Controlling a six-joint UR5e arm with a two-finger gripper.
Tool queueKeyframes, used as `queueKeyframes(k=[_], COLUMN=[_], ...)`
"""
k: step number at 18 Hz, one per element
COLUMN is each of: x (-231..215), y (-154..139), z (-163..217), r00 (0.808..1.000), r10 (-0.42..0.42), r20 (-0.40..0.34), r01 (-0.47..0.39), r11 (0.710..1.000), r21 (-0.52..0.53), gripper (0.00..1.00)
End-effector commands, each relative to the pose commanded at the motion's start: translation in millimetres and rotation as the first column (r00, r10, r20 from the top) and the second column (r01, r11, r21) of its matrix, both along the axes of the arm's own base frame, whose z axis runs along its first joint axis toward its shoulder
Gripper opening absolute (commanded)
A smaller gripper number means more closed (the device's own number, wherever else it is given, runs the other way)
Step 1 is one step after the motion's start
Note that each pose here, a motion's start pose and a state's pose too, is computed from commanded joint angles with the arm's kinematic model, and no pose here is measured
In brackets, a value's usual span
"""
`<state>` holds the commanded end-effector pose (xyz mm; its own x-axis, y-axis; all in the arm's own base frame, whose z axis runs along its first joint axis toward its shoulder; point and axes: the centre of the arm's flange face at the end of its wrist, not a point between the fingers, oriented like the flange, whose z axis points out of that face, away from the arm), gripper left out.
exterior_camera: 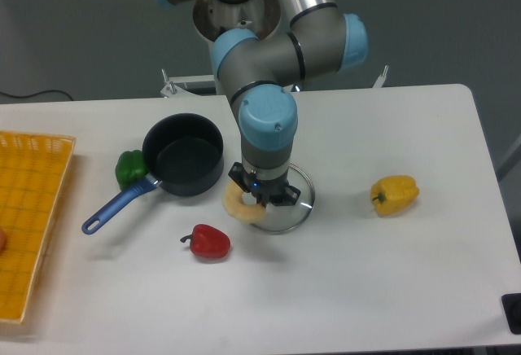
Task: Place the donuts in the pot
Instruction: 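Grasp the beige donut ring beside the glass lid with the gripper, then lift the donut and carry it over the dark blue saucepan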
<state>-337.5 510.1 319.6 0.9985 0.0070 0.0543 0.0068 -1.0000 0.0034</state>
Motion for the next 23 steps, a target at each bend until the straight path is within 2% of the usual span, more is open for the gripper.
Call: queueKeyframes(k=[6, 14, 18, 21, 23], x=[49.5, 113.9, 145.4, 162.4, 169.4], y=[10.1, 15.9, 17.6, 12.9, 12.9], z=[-24.0, -7.3, -15.5, -29.1, -30.6], r00=[0.997, 0.984, 0.972, 0.951, 0.946], r10=[-0.073, -0.167, -0.230, -0.306, -0.321], r20=[0.035, 0.058, 0.046, 0.049, 0.051], r01=[0.075, 0.171, 0.234, 0.310, 0.325], r11=[0.996, 0.983, 0.963, 0.932, 0.925], r21=[-0.044, -0.072, -0.133, -0.189, -0.198], gripper=[0.07, 0.07, 0.07, 0.07, 0.09])
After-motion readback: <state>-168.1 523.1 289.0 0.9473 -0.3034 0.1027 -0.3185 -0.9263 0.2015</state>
